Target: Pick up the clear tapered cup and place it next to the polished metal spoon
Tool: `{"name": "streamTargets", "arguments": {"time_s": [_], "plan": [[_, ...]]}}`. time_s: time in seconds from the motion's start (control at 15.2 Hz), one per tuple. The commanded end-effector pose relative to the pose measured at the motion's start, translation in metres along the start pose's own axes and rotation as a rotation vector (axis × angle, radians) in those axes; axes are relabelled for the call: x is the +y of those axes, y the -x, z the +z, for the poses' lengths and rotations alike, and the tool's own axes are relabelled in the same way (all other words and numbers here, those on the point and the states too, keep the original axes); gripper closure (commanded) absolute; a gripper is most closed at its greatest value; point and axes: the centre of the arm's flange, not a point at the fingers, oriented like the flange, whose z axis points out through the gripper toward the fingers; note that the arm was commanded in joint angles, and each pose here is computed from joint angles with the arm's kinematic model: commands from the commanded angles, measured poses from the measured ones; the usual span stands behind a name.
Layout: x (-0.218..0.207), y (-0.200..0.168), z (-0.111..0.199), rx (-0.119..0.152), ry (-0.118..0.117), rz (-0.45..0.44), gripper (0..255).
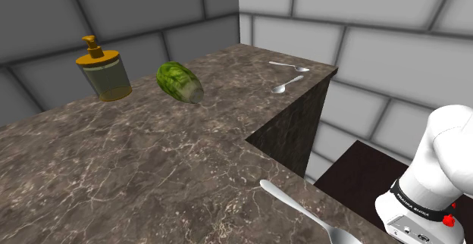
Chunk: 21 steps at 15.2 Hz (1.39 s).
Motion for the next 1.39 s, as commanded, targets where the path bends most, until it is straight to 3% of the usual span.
{"name": "streamTargets", "arguments": {"time_s": [0.0,0.46,0.99,1.06,1.32], "plan": [[0.002,0.0,0.01,0.0,-0.001,0.0,255],[0.006,0.0,0.047,0.0,-0.001,0.0,255],[0.006,0.0,0.047,0.0,-0.001,0.0,255],[0.006,0.0,0.047,0.0,-0.001,0.0,0],[0.006,0.0,0.047,0.0,-0.001,0.0,0]]}}
